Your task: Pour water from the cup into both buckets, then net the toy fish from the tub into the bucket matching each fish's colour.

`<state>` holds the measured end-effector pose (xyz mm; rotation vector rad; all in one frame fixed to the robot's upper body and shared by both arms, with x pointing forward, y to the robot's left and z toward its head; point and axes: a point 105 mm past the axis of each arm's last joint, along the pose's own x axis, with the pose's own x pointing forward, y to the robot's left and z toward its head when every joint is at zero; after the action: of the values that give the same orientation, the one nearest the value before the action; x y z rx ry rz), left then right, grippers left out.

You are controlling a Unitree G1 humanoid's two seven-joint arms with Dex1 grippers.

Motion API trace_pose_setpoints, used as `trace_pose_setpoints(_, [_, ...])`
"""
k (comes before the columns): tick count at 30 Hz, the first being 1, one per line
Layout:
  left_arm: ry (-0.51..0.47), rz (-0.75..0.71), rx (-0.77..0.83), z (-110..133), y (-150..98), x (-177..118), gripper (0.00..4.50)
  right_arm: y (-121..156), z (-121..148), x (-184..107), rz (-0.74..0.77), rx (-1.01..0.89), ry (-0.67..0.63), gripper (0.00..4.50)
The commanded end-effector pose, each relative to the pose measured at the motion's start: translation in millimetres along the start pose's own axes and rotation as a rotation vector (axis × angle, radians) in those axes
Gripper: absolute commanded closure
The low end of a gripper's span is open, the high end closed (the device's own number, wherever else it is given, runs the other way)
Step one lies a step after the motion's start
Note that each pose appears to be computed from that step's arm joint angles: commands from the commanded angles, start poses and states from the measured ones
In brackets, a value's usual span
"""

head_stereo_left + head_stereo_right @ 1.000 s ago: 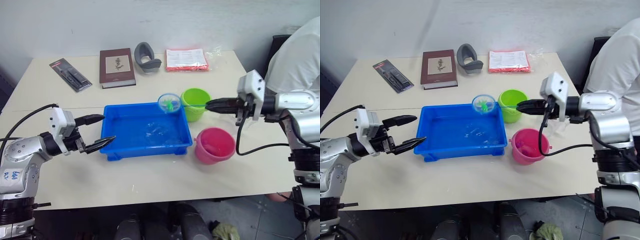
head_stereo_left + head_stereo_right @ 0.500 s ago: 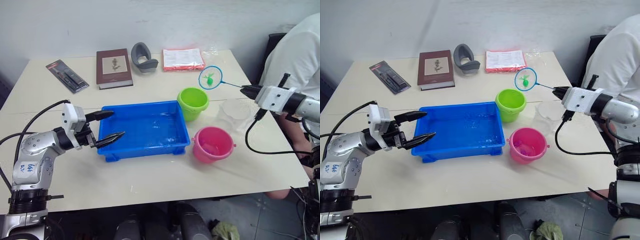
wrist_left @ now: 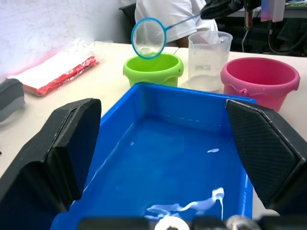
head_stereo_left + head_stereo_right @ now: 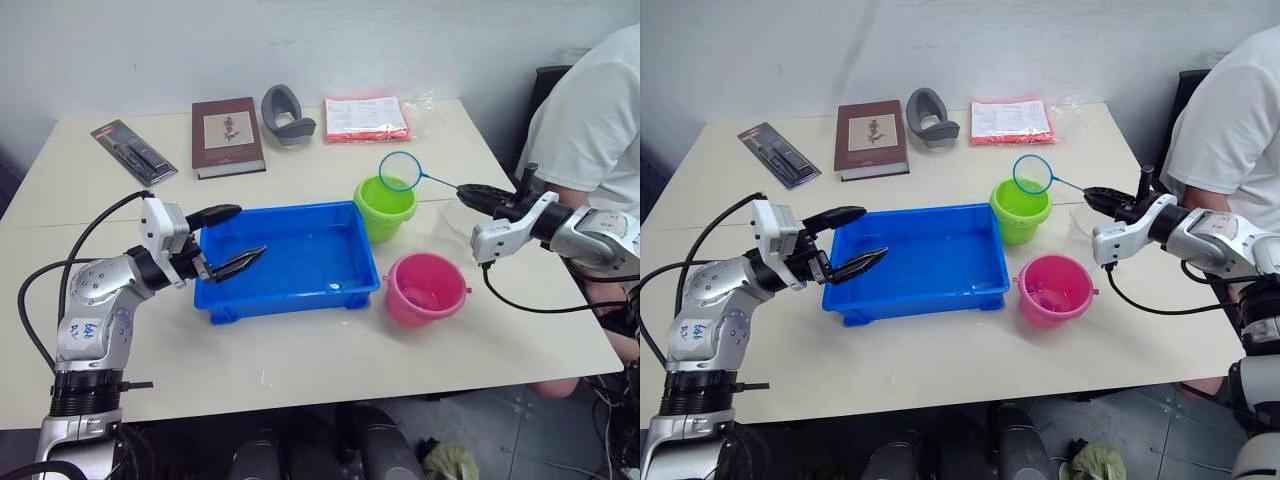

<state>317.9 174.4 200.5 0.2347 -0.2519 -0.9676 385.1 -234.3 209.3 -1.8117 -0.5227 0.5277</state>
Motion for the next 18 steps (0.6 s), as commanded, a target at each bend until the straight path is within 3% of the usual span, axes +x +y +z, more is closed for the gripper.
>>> trace_pose_setpoints(1, [-0.015, 0.008, 0.032, 6.2, 3.2, -1.8, 0.06, -32.9, -12.4, -9.6, -0.143, 0.057, 0.026, 4.5])
trace_pose_setpoints(7, [0.015, -0.003, 0.048, 8.1, 4.7, -21.2, 0.06, -67.4, 6.8, -10.1, -0.276, 0.354, -0.13, 4.5])
trace_pose_setpoints(9, [0.012, -0.01, 0.043, 13.3, 5.3, -31.6, 0.06, -70.2, 15.2, -5.3, -0.239, 0.618, -0.194, 4.5])
trace_pose_setpoints(13, [-0.006, -0.083, 0.012, 29.0, -5.4, -52.1, 0.06, -77.1, 65.3, -6.5, -0.043, 1.019, -0.475, 4.5])
trace_pose_setpoints(15, [0.017, -0.104, -0.018, 31.6, -10.6, -60.1, 0.06, -75.9, 88.4, -10.4, 0.078, 1.094, -0.56, 4.5])
trace_pose_setpoints(18, [0.131, -0.166, 0.041, 25.5, -24.5, -74.8, 0.06, -60.4, 124.7, -14.1, 0.281, 1.115, -0.63, 4.5])
